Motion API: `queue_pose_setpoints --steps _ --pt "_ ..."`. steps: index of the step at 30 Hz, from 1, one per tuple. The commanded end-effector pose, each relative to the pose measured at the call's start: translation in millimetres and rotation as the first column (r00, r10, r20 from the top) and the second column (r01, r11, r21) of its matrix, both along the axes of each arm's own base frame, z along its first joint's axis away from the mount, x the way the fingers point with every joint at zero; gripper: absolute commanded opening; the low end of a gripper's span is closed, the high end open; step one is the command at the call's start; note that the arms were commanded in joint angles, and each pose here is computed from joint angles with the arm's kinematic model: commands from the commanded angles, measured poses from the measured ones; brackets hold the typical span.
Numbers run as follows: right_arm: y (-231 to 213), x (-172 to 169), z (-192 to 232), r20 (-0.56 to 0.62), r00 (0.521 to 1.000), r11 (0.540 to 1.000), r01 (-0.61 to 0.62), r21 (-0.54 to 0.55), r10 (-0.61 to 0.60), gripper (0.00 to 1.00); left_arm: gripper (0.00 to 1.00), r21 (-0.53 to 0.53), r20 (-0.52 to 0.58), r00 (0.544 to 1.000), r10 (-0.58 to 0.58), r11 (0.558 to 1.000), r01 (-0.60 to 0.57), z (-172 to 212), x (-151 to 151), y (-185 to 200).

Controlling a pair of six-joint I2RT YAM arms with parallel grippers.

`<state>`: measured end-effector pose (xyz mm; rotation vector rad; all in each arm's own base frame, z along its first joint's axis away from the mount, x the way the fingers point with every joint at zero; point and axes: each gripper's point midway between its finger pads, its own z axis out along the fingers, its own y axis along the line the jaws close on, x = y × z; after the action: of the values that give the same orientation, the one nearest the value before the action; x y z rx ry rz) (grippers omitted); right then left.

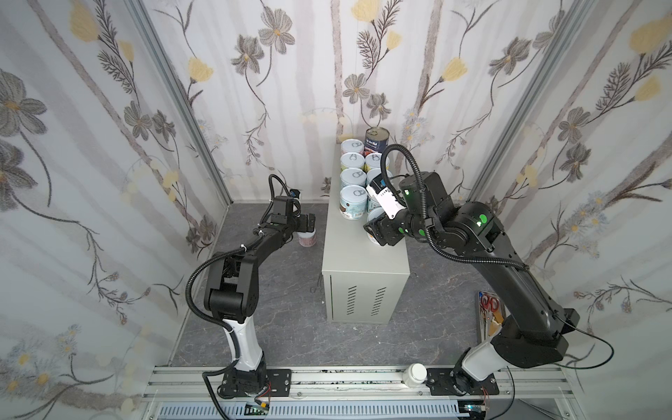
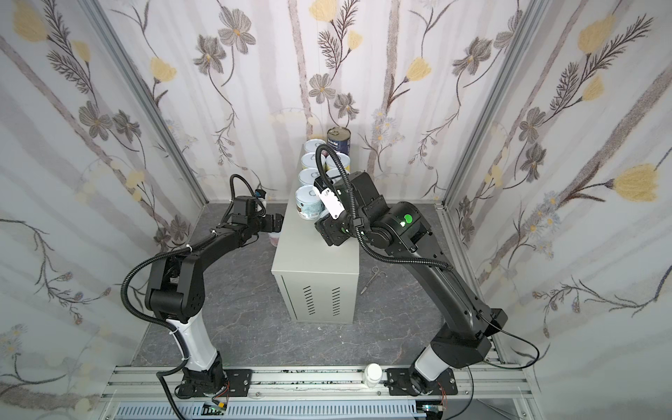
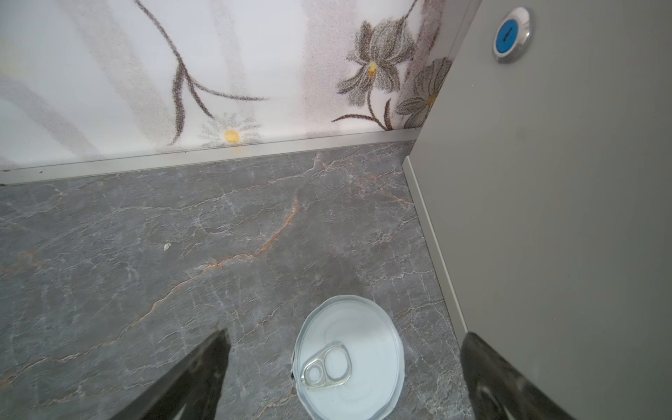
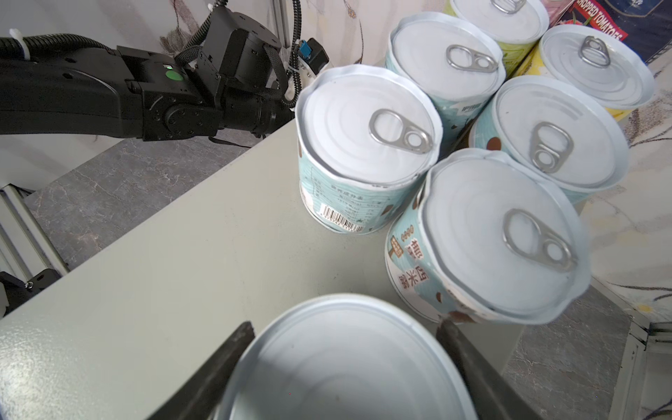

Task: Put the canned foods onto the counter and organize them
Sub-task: 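Lower the pink can onto the cabinet top in front of the group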

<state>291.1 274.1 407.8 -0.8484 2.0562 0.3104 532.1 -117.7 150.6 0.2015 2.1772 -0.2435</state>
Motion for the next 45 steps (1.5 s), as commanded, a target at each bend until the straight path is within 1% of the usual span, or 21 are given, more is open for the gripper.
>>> queue_pose_setpoints --steps 1,3,11,17,23,31,34,36,37,41,43,45 --pt "-3 -4 -7 -0.012 1.0 0.999 -0.016 -0.029 0.016 0.64 1.0 0.02 -0.001 1.0 0.001 1.0 -0.001 -1 1 0" --pt "-3 -5 -7 -0.012 1.0 0.999 -0.017 -0.027 0.017 0.65 1.0 0.021 -0.004 1.0 -0.001 1.0 0.001 -3 0 -1" --pt "-3 -7 -4 -0.005 0.999 0.999 -0.032 -0.01 0.032 0.73 1.0 0.016 -0.023 1.0 -0.008 1.0 0.008 -9 0 -7" --pt "-3 -8 -3 0.002 0.999 0.999 -0.045 0.012 0.045 0.75 1.0 0.025 -0.029 1.0 -0.007 1.0 0.007 -11 -1 -9" --pt "-2 -10 1 0.001 0.998 0.997 -0.065 0.045 0.065 0.79 1.0 0.034 -0.048 0.999 0.002 0.999 0.0 -18 0 -9" --pt "-3 -12 0 -0.01 0.997 0.995 -0.071 0.071 0.072 0.82 1.0 0.025 -0.06 0.998 0.002 1.0 0.0 -23 -1 -11" --pt "-7 -12 6 0.013 0.998 0.994 -0.062 0.09 0.061 0.87 1.0 0.028 -0.06 0.998 0.001 1.0 0.0 -23 -1 -10" --pt "-10 -14 13 0.04 0.998 0.992 -0.057 0.109 0.053 0.93 1.0 0.027 -0.06 0.998 0.0 1.0 0.002 -23 0 -11" --pt "-13 -15 19 0.061 0.997 0.991 -0.056 0.123 0.049 0.99 1.0 0.029 -0.059 0.998 -0.001 1.0 0.003 -23 0 -11" --pt "-22 -24 36 0.138 0.99 0.977 -0.058 0.207 0.029 1.0 1.0 0.027 -0.057 0.998 -0.001 1.0 0.002 -22 1 -11" --pt "-28 -24 37 0.165 0.986 0.962 -0.031 0.27 -0.015 1.0 1.0 0.025 -0.056 0.998 -0.005 1.0 0.006 -23 2 -12" --pt "-29 -30 33 0.171 0.985 0.946 -0.037 0.322 -0.02 1.0 1.0 0.017 -0.059 0.998 -0.006 1.0 0.007 -24 3 -13"
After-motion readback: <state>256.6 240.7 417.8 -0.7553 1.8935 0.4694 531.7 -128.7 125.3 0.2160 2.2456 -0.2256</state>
